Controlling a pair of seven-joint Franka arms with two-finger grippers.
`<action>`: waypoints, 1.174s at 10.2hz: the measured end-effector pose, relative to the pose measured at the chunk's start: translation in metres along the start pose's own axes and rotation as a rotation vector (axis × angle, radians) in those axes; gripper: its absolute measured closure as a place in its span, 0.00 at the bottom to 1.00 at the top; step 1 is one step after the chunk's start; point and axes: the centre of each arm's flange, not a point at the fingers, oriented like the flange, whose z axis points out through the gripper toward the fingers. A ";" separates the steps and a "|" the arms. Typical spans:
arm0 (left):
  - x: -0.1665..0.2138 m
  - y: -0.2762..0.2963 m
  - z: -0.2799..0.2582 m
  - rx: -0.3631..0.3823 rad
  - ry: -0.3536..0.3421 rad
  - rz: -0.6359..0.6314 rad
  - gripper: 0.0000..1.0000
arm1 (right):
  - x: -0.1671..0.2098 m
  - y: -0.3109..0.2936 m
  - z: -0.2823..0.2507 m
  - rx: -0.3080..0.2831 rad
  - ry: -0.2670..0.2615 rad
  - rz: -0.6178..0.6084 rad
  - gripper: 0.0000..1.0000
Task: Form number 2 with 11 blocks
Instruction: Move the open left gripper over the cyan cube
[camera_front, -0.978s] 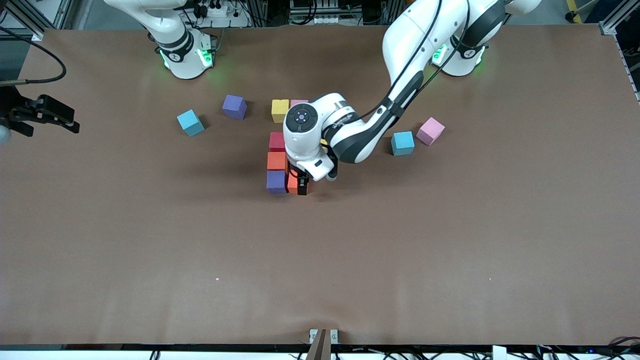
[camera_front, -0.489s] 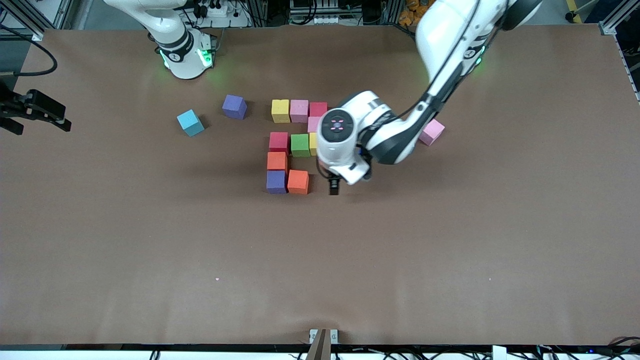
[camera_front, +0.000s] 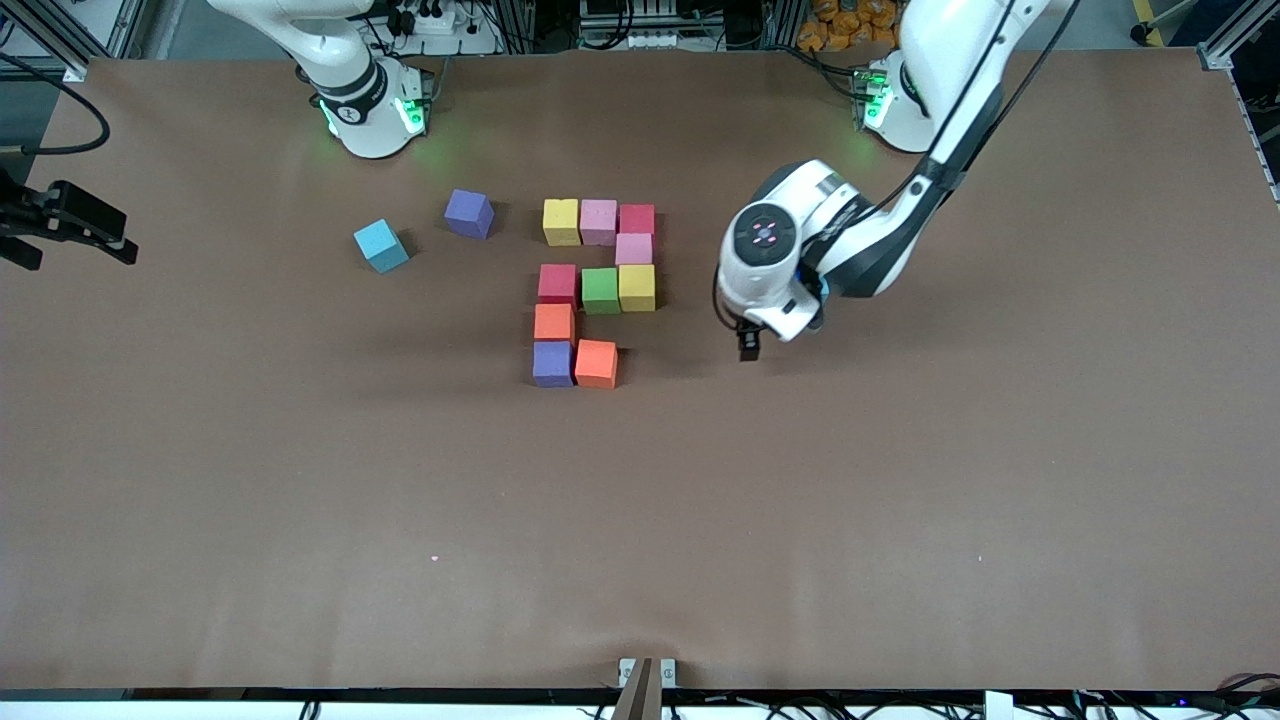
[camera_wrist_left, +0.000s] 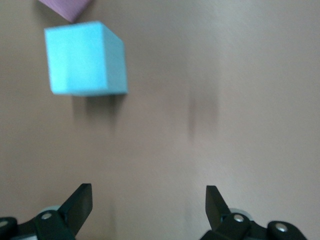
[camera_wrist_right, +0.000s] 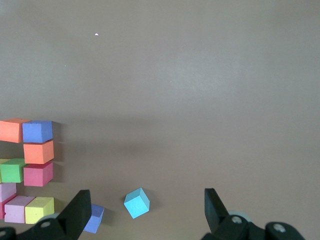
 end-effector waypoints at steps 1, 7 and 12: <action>0.021 -0.006 -0.001 0.010 -0.002 -0.029 0.00 | 0.000 0.001 0.000 0.000 -0.001 0.001 0.00; 0.077 -0.032 0.028 0.019 -0.020 -0.084 0.00 | -0.002 0.032 0.003 0.000 -0.012 0.058 0.00; 0.089 -0.062 0.065 0.045 -0.014 -0.070 0.00 | -0.002 0.032 0.005 0.000 -0.015 0.058 0.00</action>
